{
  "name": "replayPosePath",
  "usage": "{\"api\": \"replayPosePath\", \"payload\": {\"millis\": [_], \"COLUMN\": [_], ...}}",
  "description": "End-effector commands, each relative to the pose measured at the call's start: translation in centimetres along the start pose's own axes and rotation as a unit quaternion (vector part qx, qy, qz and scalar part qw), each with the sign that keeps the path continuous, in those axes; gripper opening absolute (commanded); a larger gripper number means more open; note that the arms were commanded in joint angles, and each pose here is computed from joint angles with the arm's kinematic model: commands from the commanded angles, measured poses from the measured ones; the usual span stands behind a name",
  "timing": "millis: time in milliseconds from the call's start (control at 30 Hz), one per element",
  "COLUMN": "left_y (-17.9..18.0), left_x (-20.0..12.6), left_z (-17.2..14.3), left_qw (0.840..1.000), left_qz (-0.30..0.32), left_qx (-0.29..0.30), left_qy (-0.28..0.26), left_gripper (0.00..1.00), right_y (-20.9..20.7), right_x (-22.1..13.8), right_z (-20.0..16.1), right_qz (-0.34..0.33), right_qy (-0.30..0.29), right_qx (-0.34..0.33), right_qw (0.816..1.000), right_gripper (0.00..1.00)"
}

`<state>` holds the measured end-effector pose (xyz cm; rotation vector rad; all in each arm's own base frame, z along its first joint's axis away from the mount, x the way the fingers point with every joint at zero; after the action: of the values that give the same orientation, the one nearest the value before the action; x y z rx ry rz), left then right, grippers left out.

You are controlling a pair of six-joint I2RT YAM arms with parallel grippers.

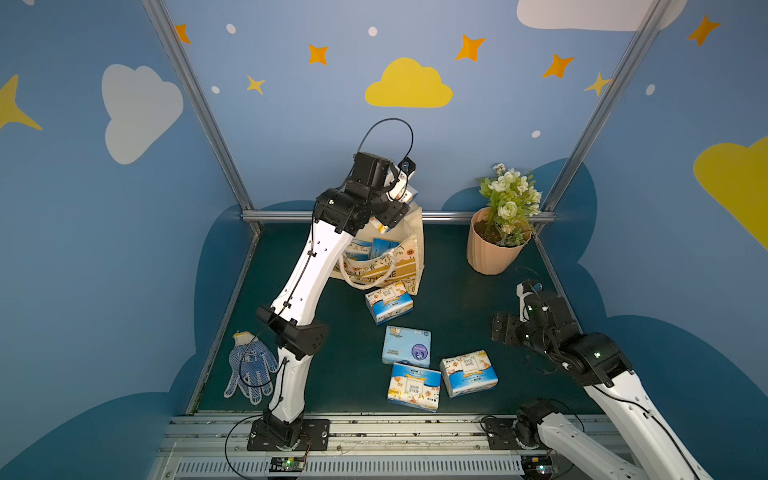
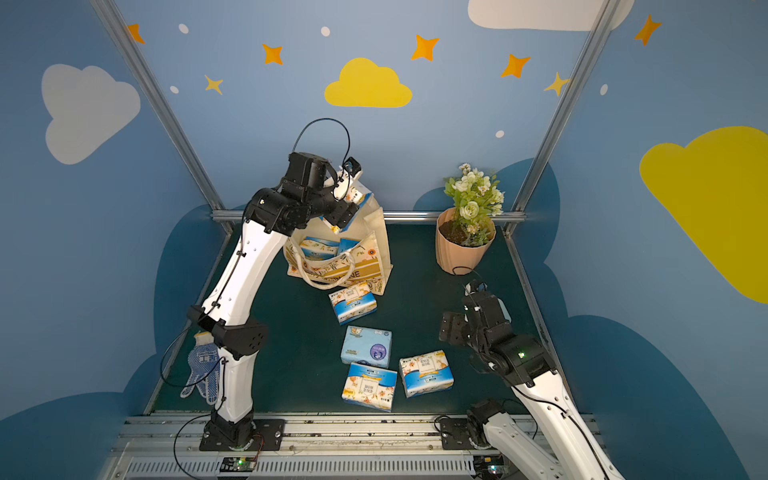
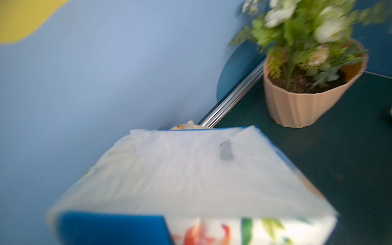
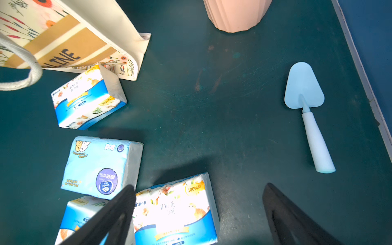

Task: Put tissues into the canvas bag
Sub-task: Place the pack of facial tissues in the canvas bag.

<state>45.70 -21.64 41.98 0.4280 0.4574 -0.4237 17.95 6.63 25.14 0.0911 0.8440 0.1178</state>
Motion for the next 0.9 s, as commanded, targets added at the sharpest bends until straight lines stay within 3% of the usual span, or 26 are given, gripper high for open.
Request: {"api": "replayPosePath", "payload": {"millis": [0,233,467,667,867], "left_y": [4.0,4.4,2.4,1.8,3.8], "left_x": [1.1,5.9,7.3,9.9,11.8], "left_z": [-0.1,-4.4,-5.5,-8.2,-11.0], "left_qw": [0.997,0.995,0.993,0.992,0.985], "left_qz": [0.037,0.010,-0.026,-0.006,0.060], "left_qx": [-0.060,-0.086,-0.095,-0.055,-0.013], "left_qy": [-0.021,0.047,0.067,0.112,0.162], "left_gripper": [0.85,0.84,0.84,0.84,0.86], "right_y": [0.0,0.2,0.1,-0.1,-0.1], "right_x": [-0.6,-0.3,0.0,0.2,0.4], "right_z": [0.4,0.5,0.1,-0.2,-0.3], "right_qz": [0.006,0.010,0.008,0.004,0.003], "right_qy": [-0.011,-0.007,-0.003,-0.001,0.001], "right_qx": [-0.002,-0.001,0.001,0.000,0.000], "right_qw": [1.000,1.000,1.000,1.000,1.000], "right_gripper": [0.95,0.94,0.94,0.95,0.94]}}
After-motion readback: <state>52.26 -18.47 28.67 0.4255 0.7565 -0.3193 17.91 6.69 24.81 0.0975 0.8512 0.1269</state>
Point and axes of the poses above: each gripper's point midway between its finger pads, its own x axis out along the fingers, its own y axis along the line the jaws close on, z = x × y, the point moved 4 cm from there along -x, back along the fingers, and after that the axes turned 4 degrees about -x, right-handed, at the moved point
